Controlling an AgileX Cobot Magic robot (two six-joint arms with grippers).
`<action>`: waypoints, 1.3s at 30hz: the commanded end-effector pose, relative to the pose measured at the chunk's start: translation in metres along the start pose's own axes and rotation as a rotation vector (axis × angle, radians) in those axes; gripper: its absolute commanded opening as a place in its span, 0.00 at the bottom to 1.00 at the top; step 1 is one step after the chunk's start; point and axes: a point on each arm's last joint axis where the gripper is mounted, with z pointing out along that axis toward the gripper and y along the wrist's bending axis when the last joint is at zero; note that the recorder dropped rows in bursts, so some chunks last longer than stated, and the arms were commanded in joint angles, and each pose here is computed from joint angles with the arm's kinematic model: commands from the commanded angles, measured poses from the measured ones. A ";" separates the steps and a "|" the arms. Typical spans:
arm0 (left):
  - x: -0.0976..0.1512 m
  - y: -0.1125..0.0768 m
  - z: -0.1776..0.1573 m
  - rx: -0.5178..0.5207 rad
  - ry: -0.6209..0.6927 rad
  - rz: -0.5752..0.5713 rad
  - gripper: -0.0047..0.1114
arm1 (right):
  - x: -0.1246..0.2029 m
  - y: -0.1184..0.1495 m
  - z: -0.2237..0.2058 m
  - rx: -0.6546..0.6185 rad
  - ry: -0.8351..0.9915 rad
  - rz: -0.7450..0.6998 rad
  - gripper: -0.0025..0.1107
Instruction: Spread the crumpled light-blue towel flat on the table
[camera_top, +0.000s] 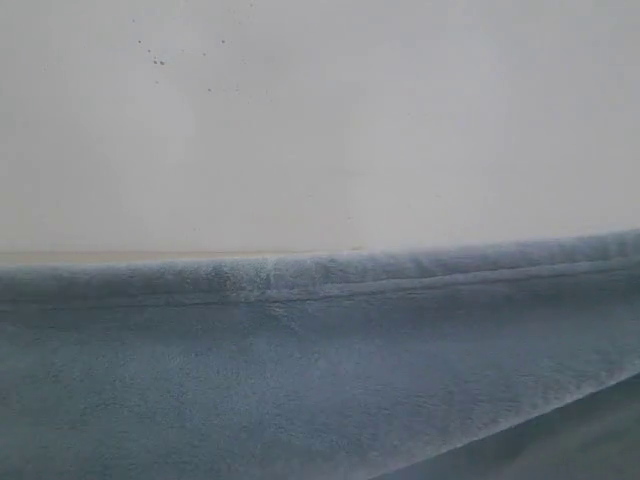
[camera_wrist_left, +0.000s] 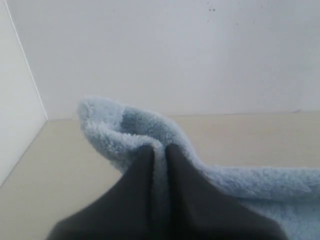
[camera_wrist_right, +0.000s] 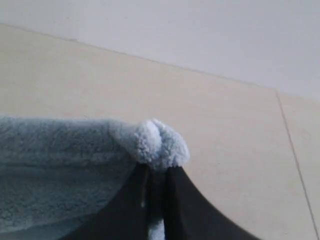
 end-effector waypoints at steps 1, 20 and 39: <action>-0.009 0.007 -0.038 0.085 -0.082 0.010 0.08 | 0.006 -0.007 -0.042 0.046 -0.089 0.000 0.05; 0.028 -0.018 0.061 -0.036 0.245 0.258 0.08 | -0.020 0.018 0.046 0.170 0.177 -0.316 0.05; 0.134 -0.060 0.383 -0.268 0.508 0.283 0.16 | -0.040 0.002 0.392 0.064 0.326 -0.194 0.15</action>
